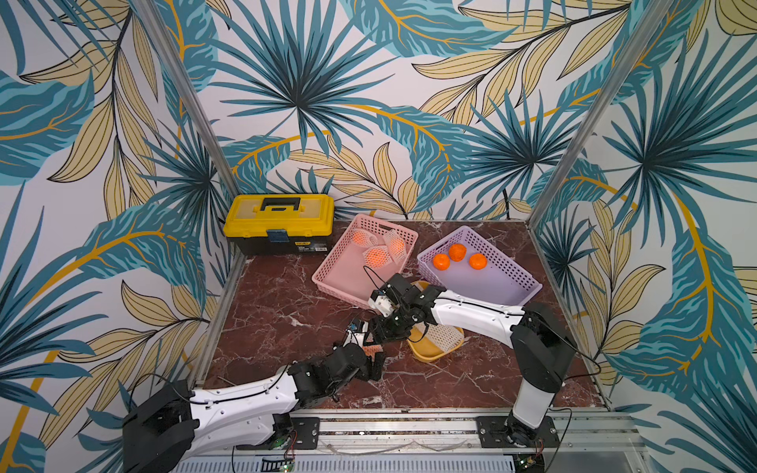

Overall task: Remove foam nets from oranges
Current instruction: Place the orange at the center of the board, then remove the foam net from the orange.

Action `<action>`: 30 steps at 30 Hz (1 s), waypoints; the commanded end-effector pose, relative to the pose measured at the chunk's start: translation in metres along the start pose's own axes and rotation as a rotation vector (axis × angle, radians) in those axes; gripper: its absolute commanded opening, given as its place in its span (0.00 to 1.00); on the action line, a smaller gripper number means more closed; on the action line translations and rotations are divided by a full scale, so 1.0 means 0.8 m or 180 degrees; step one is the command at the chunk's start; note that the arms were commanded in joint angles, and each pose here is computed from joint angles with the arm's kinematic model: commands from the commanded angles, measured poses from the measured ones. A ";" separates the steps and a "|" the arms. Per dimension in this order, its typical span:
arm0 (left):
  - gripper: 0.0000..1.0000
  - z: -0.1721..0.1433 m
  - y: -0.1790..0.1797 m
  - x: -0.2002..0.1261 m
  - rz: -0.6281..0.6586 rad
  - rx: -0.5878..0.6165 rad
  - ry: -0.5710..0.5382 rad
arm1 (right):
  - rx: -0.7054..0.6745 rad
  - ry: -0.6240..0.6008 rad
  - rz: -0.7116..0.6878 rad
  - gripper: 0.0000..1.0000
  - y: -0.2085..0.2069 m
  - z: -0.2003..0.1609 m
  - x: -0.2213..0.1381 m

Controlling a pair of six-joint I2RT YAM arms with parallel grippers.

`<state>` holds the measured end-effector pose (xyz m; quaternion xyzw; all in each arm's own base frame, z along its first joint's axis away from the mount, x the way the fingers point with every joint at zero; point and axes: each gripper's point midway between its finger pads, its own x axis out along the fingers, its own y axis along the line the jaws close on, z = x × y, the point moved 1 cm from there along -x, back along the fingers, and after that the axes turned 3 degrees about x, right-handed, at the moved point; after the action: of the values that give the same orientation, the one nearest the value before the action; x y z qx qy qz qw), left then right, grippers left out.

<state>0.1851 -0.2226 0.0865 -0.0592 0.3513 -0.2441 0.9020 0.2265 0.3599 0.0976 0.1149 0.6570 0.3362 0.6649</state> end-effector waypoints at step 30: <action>0.94 0.046 0.084 -0.037 0.0475 -0.2183 0.0795 | -0.0071 -0.0855 -0.0522 0.71 -0.009 -0.009 -0.002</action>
<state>0.2388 -0.1405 0.1311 -0.2646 0.4320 -0.0408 0.8613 0.2125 0.3555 0.0948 0.1101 0.5764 0.2943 0.7543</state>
